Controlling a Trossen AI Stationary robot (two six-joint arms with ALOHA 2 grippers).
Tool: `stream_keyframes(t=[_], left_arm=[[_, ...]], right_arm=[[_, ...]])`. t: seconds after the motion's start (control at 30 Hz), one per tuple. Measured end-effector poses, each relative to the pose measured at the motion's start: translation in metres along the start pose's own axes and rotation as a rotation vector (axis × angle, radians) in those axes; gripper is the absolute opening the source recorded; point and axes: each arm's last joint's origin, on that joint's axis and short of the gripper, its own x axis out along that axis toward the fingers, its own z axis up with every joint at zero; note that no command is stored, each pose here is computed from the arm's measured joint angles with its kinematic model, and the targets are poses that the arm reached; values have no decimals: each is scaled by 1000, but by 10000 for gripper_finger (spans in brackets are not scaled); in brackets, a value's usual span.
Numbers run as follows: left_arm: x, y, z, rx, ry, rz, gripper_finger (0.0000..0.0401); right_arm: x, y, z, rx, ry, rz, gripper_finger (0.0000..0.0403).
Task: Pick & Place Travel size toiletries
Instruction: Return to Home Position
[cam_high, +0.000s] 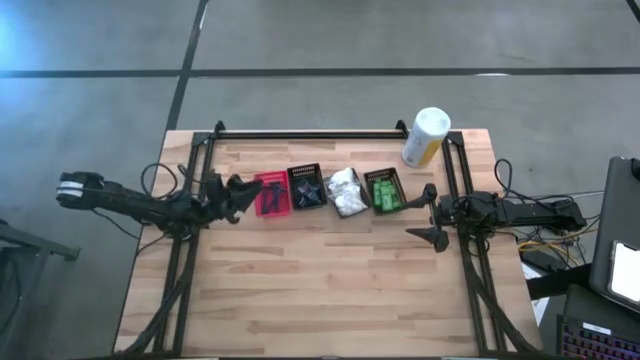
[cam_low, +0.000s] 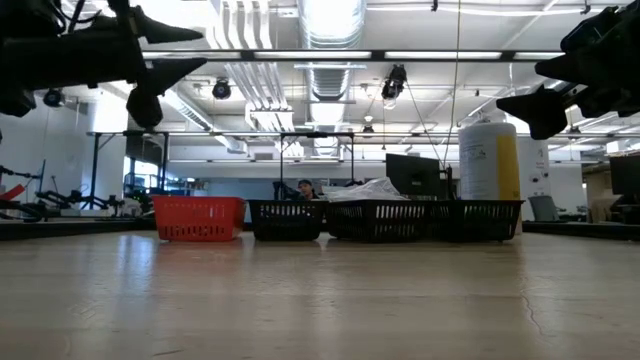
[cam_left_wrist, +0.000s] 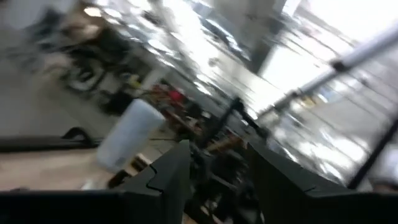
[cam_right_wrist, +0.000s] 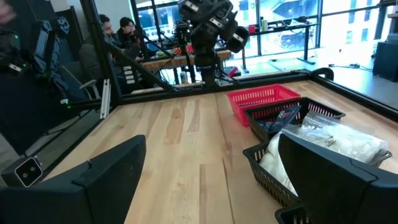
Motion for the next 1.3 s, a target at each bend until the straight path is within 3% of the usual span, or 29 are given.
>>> stream_keyframes(t=[0.17, 0.3, 0.9, 1.3], left_arm=[[-1, -5, -2, 169, 84, -166, 165], [-2, -5, -3, 269, 123, -197, 165], [-14, -4, 5, 291, 183, -168, 165], [-22, -7, 22, 264, 60, -109, 165]], right_arm=[[0, 0, 0, 0, 0, 0, 363], [0, 0, 0, 0, 1, 0, 364], [0, 0, 0, 0, 0, 0, 364], [0, 0, 0, 0, -1, 0, 363]])
